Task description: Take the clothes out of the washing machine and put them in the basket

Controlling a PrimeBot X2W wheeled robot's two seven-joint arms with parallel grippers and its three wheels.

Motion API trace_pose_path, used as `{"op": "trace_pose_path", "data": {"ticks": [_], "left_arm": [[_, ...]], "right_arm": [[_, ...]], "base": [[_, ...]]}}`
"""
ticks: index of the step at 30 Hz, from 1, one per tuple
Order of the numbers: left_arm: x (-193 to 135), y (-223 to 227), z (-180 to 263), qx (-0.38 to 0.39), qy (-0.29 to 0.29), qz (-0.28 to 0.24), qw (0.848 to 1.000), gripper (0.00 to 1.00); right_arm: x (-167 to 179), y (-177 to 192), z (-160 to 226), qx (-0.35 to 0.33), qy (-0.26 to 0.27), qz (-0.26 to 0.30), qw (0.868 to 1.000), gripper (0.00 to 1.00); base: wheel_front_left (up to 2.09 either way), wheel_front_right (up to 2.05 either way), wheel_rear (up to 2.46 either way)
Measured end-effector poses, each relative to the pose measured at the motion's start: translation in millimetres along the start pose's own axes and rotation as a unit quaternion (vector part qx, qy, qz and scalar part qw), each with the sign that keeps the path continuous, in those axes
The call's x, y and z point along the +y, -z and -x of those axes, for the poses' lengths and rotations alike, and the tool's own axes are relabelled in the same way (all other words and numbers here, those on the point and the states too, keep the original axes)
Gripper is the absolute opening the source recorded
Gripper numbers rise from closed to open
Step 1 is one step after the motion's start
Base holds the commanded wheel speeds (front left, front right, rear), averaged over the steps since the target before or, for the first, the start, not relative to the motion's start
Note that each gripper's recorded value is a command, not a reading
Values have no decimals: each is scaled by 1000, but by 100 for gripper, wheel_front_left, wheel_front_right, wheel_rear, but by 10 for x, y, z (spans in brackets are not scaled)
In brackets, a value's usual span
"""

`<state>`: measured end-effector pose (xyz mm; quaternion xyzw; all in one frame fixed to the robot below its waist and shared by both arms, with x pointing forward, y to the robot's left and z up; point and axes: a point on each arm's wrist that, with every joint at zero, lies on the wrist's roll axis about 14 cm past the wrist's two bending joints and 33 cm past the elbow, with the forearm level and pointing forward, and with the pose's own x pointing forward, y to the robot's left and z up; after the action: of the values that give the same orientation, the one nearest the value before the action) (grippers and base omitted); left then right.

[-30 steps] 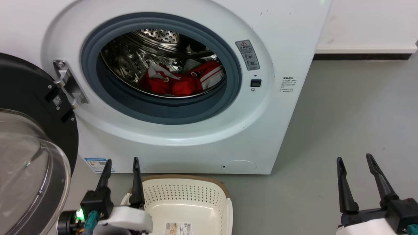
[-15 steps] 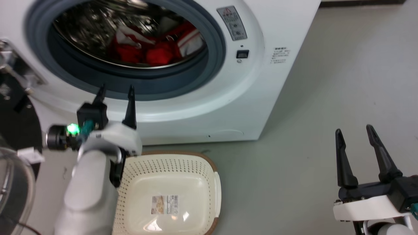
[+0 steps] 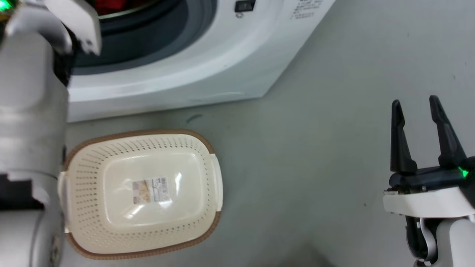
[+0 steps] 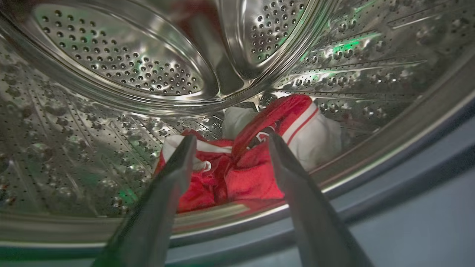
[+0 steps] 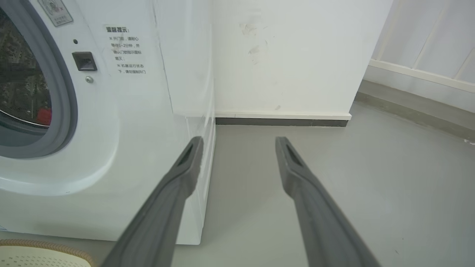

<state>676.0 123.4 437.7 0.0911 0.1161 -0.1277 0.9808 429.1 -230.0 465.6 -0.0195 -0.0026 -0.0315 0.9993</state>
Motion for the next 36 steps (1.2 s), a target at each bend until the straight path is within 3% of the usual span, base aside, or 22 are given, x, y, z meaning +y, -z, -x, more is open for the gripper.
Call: {"op": "trace_pose_path", "data": {"ticks": [8,15,23,29,31,36], "left_arm": [[-62,291,-715,79,25,-54,995,100],[-146,614,-1119,160,36,-36,986,100],[-289,1159,-1278,263,54,-21,963,100],[-252,1253,-1331,273,54,-27,960,100],[-227,1284,-1321,278,53,-29,959,0],[-194,1299,-1312,277,52,-28,959,0]], "right_arm": [[-199,418,-72,51,30,-2,998,100],[-321,713,-45,92,49,-1,995,100],[-397,914,-27,119,60,3,991,100],[-410,963,-38,123,63,1,990,100],[-399,972,-40,124,62,0,990,100],[-395,969,-48,123,61,0,991,100]], "base": [[0,0,0],[0,0,0],[0,0,0],[0,0,0],[0,0,0],[0,0,0]]}}
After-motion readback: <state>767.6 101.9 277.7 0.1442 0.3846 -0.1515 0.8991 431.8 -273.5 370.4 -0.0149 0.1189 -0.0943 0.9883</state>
